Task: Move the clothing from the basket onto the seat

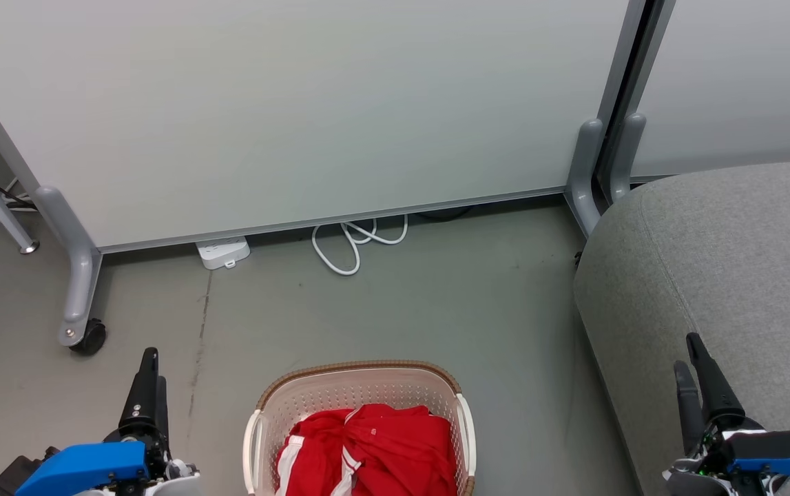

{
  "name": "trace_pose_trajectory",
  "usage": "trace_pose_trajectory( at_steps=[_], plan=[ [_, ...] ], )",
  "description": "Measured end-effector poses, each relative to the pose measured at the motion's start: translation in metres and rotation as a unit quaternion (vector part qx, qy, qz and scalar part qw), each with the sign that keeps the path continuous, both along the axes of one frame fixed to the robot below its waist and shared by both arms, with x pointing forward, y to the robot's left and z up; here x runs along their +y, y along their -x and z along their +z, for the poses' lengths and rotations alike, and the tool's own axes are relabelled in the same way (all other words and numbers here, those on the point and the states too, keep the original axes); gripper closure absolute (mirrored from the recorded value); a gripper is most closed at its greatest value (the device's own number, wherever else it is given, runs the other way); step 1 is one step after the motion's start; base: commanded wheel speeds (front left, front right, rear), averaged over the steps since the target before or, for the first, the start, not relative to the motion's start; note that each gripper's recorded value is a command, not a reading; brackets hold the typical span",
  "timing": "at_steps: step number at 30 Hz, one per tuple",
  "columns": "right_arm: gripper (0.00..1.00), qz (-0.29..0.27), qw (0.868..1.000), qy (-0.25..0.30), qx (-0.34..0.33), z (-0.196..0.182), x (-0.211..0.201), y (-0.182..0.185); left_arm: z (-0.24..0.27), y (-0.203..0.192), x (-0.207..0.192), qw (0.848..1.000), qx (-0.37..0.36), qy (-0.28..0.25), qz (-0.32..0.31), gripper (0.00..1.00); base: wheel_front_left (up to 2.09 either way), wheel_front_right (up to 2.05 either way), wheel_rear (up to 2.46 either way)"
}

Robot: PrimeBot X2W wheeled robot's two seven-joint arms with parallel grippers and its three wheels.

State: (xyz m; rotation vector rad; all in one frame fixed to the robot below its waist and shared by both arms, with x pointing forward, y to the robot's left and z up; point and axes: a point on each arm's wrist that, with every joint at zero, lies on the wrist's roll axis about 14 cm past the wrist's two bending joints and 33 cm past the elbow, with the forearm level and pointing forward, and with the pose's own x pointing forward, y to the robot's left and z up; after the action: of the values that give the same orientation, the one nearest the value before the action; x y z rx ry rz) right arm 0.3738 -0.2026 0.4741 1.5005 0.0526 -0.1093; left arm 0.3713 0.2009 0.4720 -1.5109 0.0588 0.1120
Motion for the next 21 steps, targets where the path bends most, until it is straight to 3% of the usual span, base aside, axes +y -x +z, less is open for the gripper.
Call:
trace_pose_trajectory(
  at_steps=[10,21],
  plan=[
    [0.0,0.003,0.997,0.082,-0.008,0.007,0.002,-0.003,0.011,-0.005,0.002,0.996,-0.012,-0.086,0.001,0.0,0.0,0.0,0.0],
    [0.0,0.019,0.98,0.196,-0.021,0.017,0.01,-0.006,0.021,-0.008,-0.006,0.979,-0.015,-0.202,-0.012,0.0,0.0,0.0,0.0]
  ],
)
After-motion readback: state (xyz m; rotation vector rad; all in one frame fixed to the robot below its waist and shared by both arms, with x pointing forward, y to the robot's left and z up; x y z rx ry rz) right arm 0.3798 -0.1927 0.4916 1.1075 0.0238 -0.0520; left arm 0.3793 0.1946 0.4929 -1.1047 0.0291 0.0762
